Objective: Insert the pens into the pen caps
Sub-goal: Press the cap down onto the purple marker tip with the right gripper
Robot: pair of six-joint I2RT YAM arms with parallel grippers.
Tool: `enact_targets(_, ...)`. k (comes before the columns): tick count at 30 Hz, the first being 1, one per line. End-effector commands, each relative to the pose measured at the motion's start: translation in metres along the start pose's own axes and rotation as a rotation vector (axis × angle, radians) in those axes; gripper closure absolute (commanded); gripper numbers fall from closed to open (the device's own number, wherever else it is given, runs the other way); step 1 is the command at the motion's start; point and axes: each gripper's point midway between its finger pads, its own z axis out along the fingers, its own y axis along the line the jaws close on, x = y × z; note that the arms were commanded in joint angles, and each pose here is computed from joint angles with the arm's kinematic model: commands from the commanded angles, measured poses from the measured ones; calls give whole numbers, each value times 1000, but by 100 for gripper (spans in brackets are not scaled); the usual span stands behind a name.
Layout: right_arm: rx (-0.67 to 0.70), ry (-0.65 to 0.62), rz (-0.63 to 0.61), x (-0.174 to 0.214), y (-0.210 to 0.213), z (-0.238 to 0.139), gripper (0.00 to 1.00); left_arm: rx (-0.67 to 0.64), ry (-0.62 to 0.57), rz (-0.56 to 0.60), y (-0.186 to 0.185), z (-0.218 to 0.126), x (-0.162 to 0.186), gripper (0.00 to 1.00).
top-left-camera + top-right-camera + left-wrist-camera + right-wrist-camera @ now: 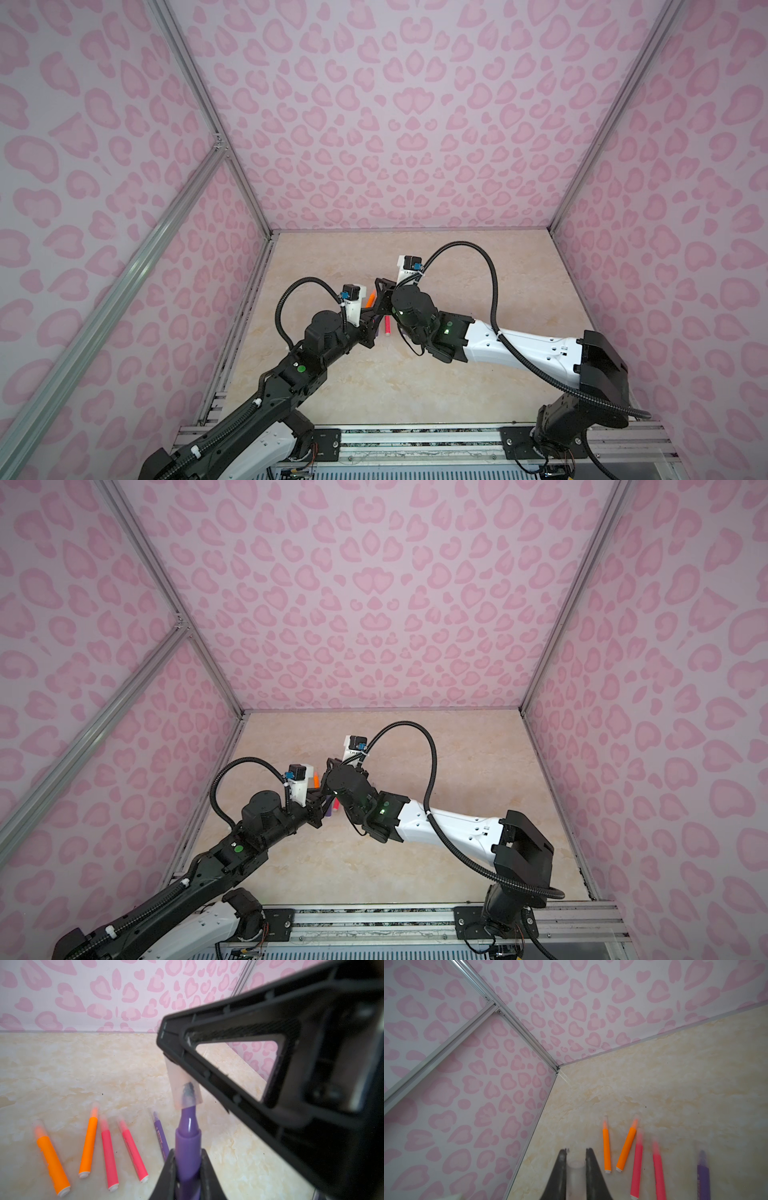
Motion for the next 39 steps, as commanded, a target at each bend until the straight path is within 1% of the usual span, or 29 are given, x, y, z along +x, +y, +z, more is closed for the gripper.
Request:
enact_targets(1, -3, -10, -20, -3, 3, -2, 100, 17, -42, 0, -4, 0, -12, 97)
enact_targets(9, -52, 36, -33, 11, -1, -9, 100, 10, -41, -43, 4, 0, -12, 97)
enact_targets(13, -124, 38, -58, 16, 2, -17, 100, 34, -27, -79, 6, 3, -11, 97)
enact_targets(16, -175, 46, -84, 22, 5, -18, 100, 68, -25, -82, 2, 3, -12, 97)
enact_targets(19, -182, 79, -96, 28, 7, -14, 100, 83, -35, -75, -1, 0, -13, 97)
enact_targets(29, -173, 113, -91, 33, -2, -14, 99, 63, -59, -72, 2, -5, -16, 97)
enact_targets(32, -174, 105, -84, 28, -1, -15, 89, 55, -56, -64, 3, -4, -16, 97)
enact_targets(35, -163, 90, -80, 18, 1, -15, 72, 51, -54, -55, 3, -5, -17, 97)
enact_targets(37, -152, 74, -81, 11, 3, -13, 57, 47, -58, -53, 3, -6, -17, 97)
enact_targets(39, -136, 68, -86, 3, 4, -11, 49, 42, -61, -51, 4, -7, -17, 97)
